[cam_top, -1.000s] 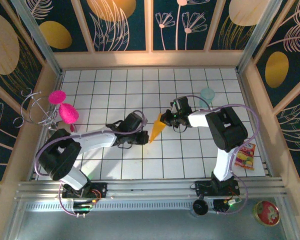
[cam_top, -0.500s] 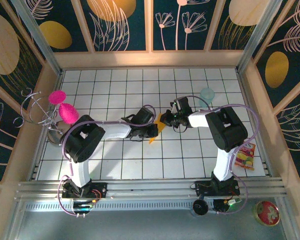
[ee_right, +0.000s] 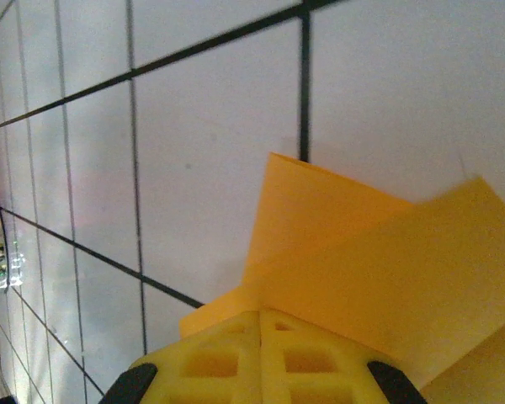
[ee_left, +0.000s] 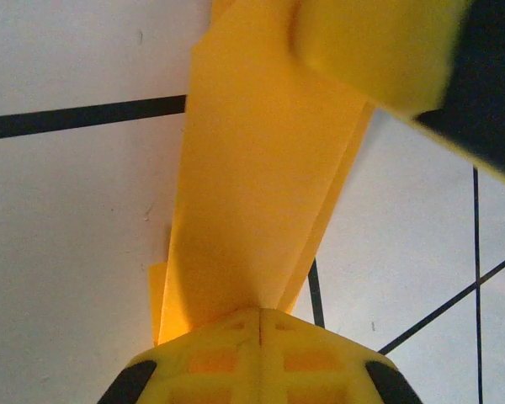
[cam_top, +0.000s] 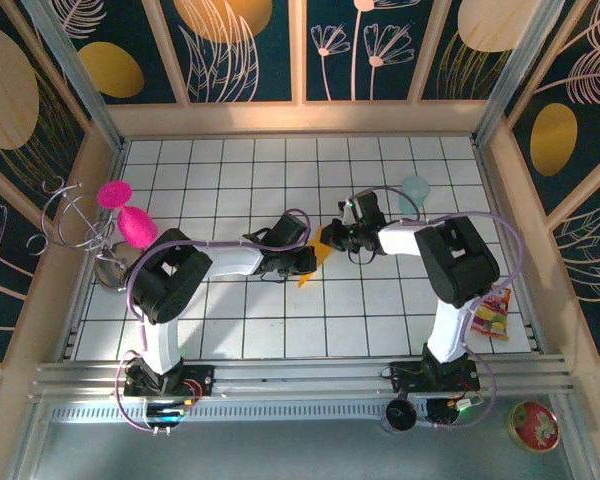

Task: Fold a paper plane with a square sheet of paper (pick it up from the middle)
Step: Fold the wing for the fifth time at the center of the table.

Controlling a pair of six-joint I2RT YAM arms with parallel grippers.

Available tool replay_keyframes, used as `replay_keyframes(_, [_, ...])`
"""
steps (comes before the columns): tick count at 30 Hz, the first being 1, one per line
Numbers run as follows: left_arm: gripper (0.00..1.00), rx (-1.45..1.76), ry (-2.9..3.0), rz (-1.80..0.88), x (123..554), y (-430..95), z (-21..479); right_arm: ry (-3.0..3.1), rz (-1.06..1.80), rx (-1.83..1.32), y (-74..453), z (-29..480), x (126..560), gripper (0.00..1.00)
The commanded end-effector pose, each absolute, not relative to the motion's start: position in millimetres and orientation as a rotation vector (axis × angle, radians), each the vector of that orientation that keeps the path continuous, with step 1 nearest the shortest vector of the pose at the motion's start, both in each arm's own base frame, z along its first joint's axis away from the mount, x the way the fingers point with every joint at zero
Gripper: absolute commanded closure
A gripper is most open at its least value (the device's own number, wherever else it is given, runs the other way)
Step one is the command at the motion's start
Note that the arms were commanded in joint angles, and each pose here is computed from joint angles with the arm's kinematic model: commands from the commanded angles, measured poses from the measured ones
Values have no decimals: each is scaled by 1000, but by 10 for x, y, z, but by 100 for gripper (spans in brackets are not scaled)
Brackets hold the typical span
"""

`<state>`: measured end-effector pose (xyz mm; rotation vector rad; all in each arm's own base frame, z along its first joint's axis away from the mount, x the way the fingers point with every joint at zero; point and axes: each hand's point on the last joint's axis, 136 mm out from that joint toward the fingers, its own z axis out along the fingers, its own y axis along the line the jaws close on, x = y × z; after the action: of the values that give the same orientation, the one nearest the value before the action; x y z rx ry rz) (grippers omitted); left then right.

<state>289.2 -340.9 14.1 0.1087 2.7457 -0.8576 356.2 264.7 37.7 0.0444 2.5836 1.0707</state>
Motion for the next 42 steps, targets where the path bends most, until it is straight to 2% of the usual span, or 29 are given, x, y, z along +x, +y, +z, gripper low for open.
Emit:
replay_keyframes(1, [100, 68, 2865, -771, 2717, -3239, -173, 2501, 1031, -85, 2756, 690, 3579, 93])
replay_keyframes(11, [100, 64, 2864, -775, 2711, -3223, -161, 2611, 980, -6, 2726, 262, 3387, 94])
replay_keyframes(21, [100, 25, 2901, -763, 2577, -3120, -252, 2600, 912, 156, 2322, 32, 3660, 95])
replay_keyframes(29, [100, 2, 2931, -767, 2454, -3038, -317, 2521, 846, 320, 1817, 22, 4105, 96])
replay_keyframes(42, [100, 51, 2868, -867, 2570, -3216, -97, 2455, 781, 389, 1638, 236, 4181, 95])
